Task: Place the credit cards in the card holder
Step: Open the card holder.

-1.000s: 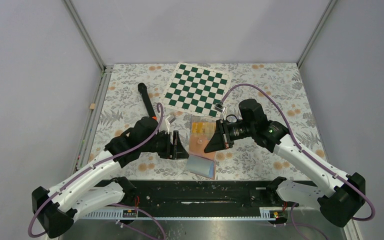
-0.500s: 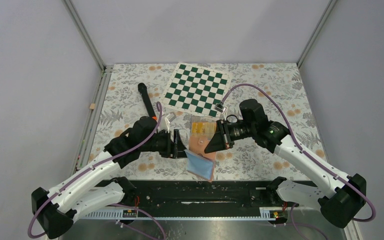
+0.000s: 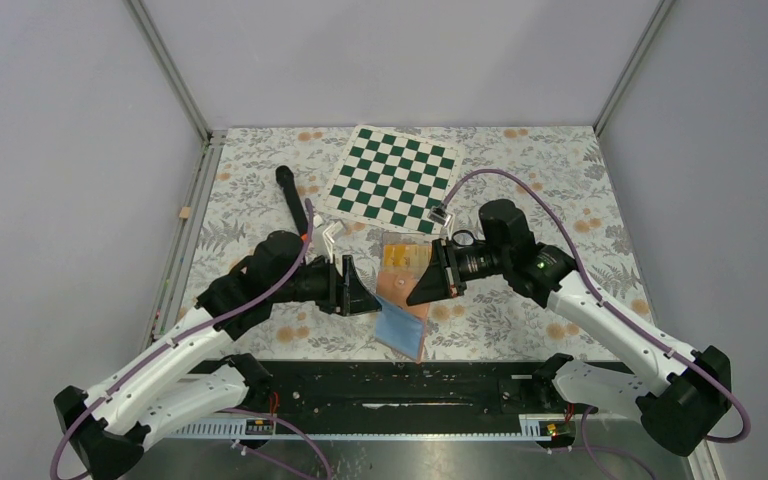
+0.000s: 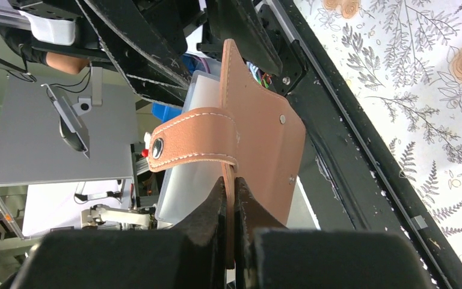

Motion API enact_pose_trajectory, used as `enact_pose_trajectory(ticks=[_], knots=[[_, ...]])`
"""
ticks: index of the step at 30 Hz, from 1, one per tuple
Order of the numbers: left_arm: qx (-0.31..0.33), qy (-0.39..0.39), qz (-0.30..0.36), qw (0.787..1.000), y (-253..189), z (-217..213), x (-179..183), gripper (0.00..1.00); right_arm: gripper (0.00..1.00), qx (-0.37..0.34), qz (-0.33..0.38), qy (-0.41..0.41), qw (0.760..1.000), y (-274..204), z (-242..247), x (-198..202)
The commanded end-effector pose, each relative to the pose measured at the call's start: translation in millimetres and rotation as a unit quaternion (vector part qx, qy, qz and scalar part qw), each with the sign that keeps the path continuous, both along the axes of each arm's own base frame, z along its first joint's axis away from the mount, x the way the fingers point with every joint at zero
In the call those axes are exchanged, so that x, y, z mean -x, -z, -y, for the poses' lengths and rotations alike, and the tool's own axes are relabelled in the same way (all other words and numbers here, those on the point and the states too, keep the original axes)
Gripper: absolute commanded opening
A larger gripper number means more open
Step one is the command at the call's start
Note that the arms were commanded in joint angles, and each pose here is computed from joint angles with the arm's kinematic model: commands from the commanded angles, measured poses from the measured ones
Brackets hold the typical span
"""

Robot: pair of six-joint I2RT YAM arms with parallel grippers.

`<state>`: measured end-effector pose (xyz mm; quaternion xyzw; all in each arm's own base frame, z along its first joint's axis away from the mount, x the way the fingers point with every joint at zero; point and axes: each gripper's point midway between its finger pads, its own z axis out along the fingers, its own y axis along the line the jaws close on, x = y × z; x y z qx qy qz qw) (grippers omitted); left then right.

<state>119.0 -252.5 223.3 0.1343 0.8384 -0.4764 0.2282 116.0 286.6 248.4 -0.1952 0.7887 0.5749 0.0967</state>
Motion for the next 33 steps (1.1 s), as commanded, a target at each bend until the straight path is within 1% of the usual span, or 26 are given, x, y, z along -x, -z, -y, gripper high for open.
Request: enact_pose_trajectory(ticks=[1, 6, 9, 11, 13, 19, 21, 24, 27, 31, 33], knots=[[0.047, 0.018, 0.027, 0.998, -25, 8, 0, 0.6, 0.0, -0.045, 0.005, -0.017, 0.999, -22, -5, 2], [0.065, 0.018, 0.039, 0.997, -27, 12, -4, 0.71, 0.0, -0.061, -0.019, -0.018, 0.998, -33, -7, 5], [0.095, 0.024, 0.052, 0.994, -38, 13, -4, 0.76, 0.0, -0.074, -0.045, -0.018, 0.996, -41, -6, 10], [0.118, 0.03, 0.054, 0.991, -44, 15, -4, 0.76, 0.0, -0.079, -0.06, -0.013, 0.995, -45, -6, 11], [0.144, 0.043, 0.057, 0.987, -49, 17, -1, 0.75, 0.0, -0.1, -0.07, -0.009, 0.993, -54, -8, 11], [0.195, 0.071, 0.05, 0.977, -59, 21, 8, 0.72, 0.0, -0.17, -0.1, 0.017, 0.98, -74, -15, 1], [0.206, 0.079, 0.049, 0.974, -62, 22, 11, 0.69, 0.0, -0.185, -0.123, 0.025, 0.975, -76, -17, -3], [0.216, 0.081, 0.046, 0.972, -64, 21, 13, 0.62, 0.0, -0.199, -0.134, 0.029, 0.97, -77, -19, -8], [0.218, 0.082, 0.044, 0.972, -63, 21, 15, 0.53, 0.0, -0.198, -0.135, 0.037, 0.97, -76, -21, -11], [0.216, 0.074, 0.04, 0.973, -60, 18, 14, 0.37, 0.0, -0.17, -0.136, 0.055, 0.975, -63, -22, -16], [0.212, 0.062, 0.039, 0.975, -59, 16, 10, 0.26, 0.0, -0.149, -0.133, 0.067, 0.978, -53, -21, -17]])
